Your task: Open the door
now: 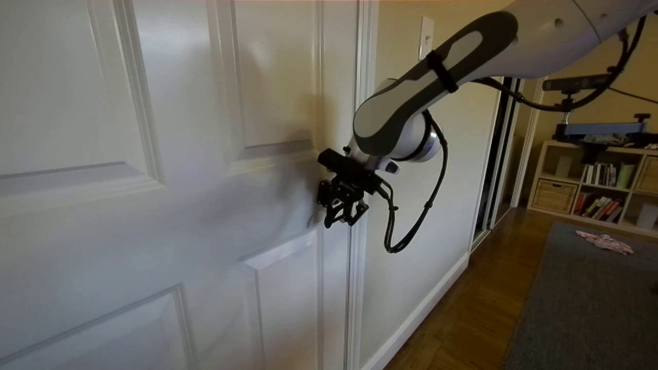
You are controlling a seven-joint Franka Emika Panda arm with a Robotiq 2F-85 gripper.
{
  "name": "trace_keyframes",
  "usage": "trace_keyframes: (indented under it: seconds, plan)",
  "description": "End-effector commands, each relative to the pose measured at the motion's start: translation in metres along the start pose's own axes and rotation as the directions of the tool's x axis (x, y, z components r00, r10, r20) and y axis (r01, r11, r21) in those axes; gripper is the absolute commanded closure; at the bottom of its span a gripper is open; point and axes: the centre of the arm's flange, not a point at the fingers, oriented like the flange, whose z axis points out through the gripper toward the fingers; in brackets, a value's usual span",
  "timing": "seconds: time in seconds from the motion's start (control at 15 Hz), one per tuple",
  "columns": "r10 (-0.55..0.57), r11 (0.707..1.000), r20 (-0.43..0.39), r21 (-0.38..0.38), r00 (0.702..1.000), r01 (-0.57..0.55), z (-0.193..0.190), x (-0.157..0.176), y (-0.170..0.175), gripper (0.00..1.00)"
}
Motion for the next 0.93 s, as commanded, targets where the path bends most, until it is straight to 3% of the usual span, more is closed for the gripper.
trace_keyframes:
  seconds: [0.0,0.67,0.87]
  plan:
    - [0.006,0.991,0.025,-0.133,1.000,-0.003,0.036,0.005,0.060,0.91]
    - [-0.016,0.988,0.105,-0.153,0.994,0.033,-0.024,-0.039,0.103,0.91]
    - [-0.115,0.985,0.135,-0.115,0.984,0.130,-0.047,-0.055,0.097,0.93]
